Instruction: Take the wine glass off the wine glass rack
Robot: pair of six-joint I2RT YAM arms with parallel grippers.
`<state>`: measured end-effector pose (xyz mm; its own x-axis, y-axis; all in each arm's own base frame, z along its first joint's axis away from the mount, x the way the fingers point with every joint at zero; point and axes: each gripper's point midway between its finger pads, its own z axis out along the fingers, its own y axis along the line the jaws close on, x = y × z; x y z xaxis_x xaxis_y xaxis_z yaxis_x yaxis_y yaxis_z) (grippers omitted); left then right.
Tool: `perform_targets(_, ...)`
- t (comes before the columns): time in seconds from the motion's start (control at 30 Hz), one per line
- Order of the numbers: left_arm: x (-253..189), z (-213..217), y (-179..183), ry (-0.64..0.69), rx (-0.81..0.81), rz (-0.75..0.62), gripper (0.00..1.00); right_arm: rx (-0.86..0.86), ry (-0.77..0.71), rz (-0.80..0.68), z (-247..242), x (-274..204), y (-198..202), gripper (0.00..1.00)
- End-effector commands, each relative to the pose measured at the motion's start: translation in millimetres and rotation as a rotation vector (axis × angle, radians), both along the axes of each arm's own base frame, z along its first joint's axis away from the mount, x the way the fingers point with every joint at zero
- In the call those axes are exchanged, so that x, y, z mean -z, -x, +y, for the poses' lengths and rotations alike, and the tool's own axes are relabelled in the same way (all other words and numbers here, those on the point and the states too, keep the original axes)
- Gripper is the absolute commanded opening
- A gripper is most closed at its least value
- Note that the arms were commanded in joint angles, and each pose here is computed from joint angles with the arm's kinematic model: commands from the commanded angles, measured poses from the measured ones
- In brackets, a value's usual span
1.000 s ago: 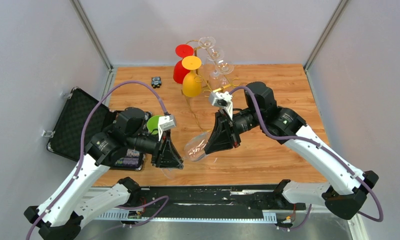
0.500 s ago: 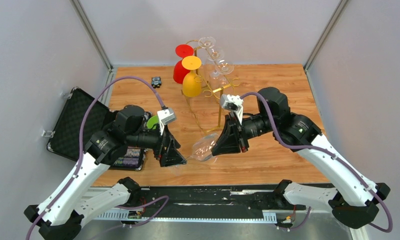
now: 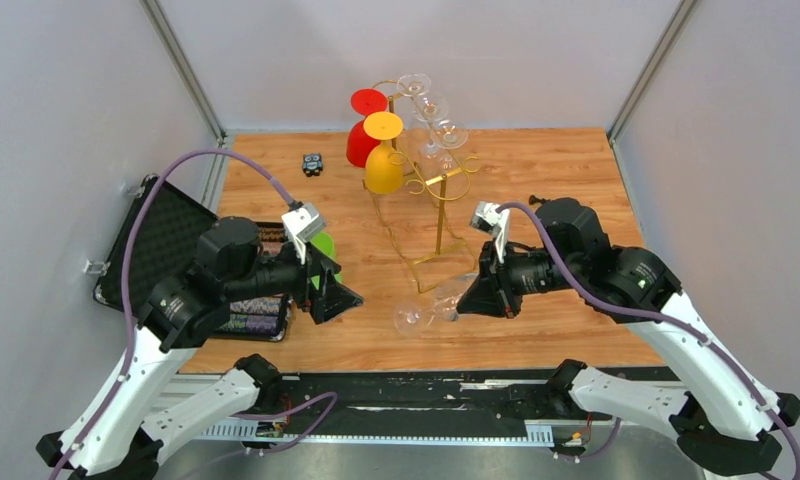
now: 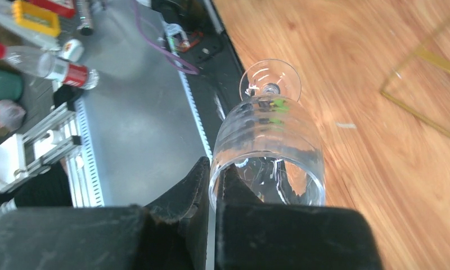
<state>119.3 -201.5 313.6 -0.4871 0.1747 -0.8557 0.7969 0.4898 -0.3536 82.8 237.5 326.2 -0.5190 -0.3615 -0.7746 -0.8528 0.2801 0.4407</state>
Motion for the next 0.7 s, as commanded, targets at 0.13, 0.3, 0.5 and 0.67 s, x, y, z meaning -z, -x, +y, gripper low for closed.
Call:
perform_targets(0.13,-20,11,-6,0.045,-0.086,-0.076,1.0,0.408,0.191,-0.018,-52,9,-34,0.0)
perform_targets(0.3,-22,13,-4,0.052,-0.092,-0.09,1.0,0.615,0.299,-0.044,-76,21,-64,0.0)
perform_targets(0.5,-22,17,-1,0.055,-0.097,-0.098,1.0,0.776,0.333,-0.034,-106,29,-110,0.0)
perform_targets(0.67,-21,19,2,0.06,-0.097,-0.098,1.0,0.93,0.351,-0.019,-135,33,-154,0.0)
